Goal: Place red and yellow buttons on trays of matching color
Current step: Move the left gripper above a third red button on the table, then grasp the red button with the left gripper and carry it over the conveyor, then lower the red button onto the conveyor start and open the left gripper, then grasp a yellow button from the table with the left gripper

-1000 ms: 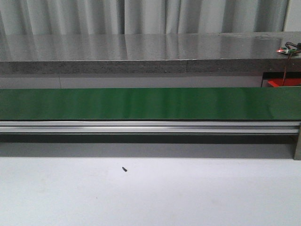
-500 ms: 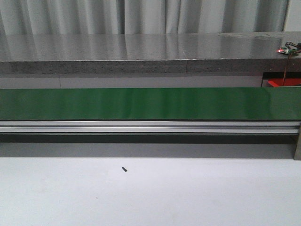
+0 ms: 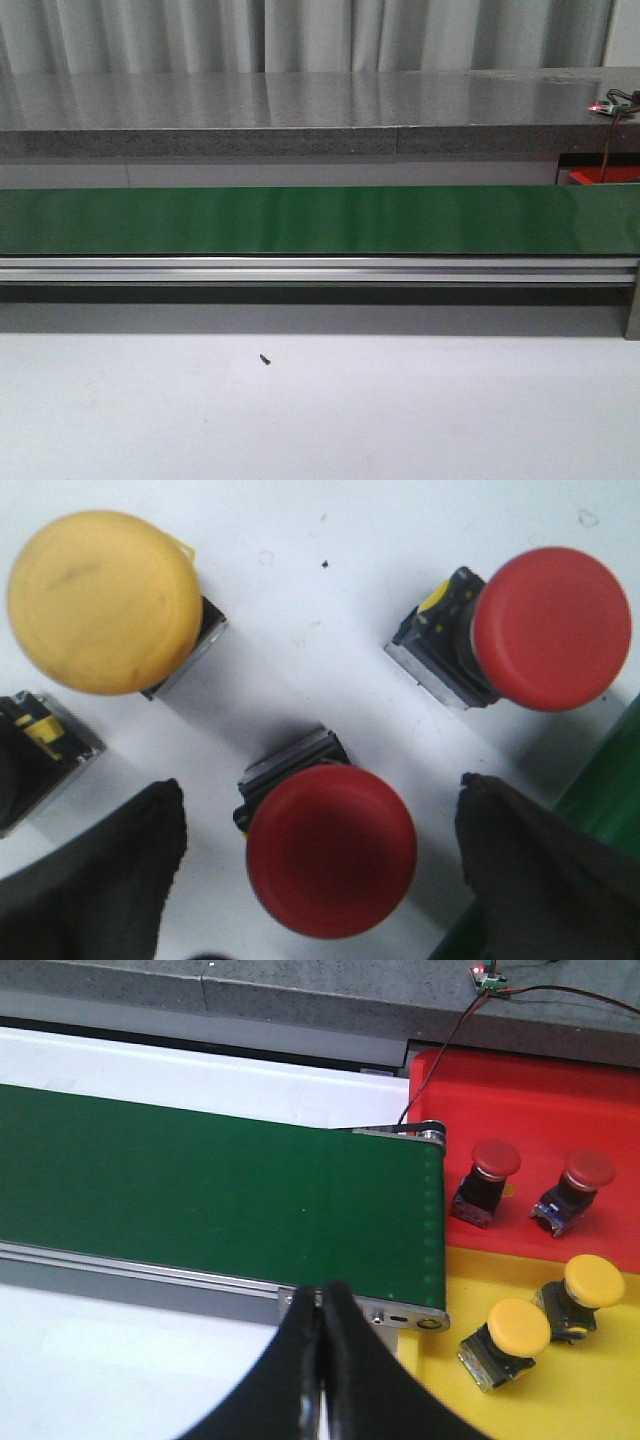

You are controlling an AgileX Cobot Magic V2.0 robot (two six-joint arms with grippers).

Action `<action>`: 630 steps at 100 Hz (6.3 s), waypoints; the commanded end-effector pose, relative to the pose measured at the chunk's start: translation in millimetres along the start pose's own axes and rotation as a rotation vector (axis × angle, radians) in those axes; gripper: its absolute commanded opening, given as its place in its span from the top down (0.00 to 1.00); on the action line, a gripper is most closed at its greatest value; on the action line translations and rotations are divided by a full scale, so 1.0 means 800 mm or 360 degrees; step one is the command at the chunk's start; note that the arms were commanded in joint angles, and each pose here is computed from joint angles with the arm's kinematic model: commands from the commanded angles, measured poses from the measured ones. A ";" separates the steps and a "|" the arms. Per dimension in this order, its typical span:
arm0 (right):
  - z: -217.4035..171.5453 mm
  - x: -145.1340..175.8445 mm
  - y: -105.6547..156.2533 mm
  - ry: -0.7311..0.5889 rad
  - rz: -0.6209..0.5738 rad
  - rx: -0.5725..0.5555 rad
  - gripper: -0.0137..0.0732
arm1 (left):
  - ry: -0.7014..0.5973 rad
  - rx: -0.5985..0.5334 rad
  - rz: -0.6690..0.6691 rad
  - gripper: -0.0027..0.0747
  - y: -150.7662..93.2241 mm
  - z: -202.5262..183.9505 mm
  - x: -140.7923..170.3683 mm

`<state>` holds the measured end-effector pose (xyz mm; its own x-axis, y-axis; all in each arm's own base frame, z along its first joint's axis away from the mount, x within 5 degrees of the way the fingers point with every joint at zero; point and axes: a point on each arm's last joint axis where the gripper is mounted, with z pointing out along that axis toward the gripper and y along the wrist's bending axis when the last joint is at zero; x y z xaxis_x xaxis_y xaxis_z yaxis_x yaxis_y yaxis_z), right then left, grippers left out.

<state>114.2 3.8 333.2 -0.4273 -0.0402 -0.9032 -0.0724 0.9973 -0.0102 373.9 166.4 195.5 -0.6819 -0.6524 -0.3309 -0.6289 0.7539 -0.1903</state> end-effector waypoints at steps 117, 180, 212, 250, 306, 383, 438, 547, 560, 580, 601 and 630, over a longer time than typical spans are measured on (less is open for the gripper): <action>-0.006 -0.017 -0.001 -0.0156 0.0002 0.0014 0.92 | -0.0322 0.0126 0.0403 0.68 -0.052 -0.164 0.013; -0.006 -0.017 -0.001 -0.0156 0.0002 0.0014 0.92 | -0.0194 0.0197 0.0602 0.48 -0.102 -0.139 0.038; -0.006 -0.017 -0.001 -0.0156 0.0002 0.0014 0.92 | -0.0226 0.0224 0.0614 0.30 -0.103 -0.150 0.039; -0.006 -0.017 -0.001 -0.0156 0.0002 0.0014 0.92 | -0.0392 0.0220 0.0609 0.30 -0.092 -0.192 0.037; -0.006 -0.017 -0.001 -0.0156 0.0002 0.0014 0.92 | -0.0413 -0.0068 0.0307 0.30 0.022 -0.203 -0.001; -0.006 -0.017 -0.001 -0.0156 0.0002 0.0014 0.92 | -0.0032 -0.0220 0.0670 0.30 0.078 -0.098 -0.020; -0.006 -0.017 -0.001 -0.0156 0.0002 0.0014 0.92 | -0.0126 -0.0263 0.0703 0.30 0.086 -0.057 -0.035; -0.006 -0.017 -0.001 -0.0156 0.0002 0.0014 0.92 | -0.0068 -0.0245 0.0674 0.84 0.088 -0.039 -0.033; -0.006 -0.017 -0.001 -0.0156 0.0002 0.0014 0.92 | -0.0109 -0.0198 0.0619 0.84 0.080 -0.067 -0.031; -0.006 -0.017 -0.001 -0.0156 0.0002 0.0014 0.92 | -0.0212 -0.0017 0.0418 0.84 0.062 -0.114 -0.026; -0.006 -0.017 -0.001 -0.0156 0.0002 0.0014 0.92 | -0.0198 0.0019 0.0448 0.84 0.050 -0.154 -0.011; -0.006 -0.017 -0.001 -0.0156 0.0002 0.0014 0.92 | -0.0217 0.0102 0.0623 0.84 -0.001 -0.178 0.009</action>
<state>114.2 3.8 333.2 -0.4273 -0.0390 -0.9033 -0.0726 0.9973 -0.0087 312.8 167.7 299.1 -0.8379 -0.3378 -0.4287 -0.3417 0.9372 -0.0706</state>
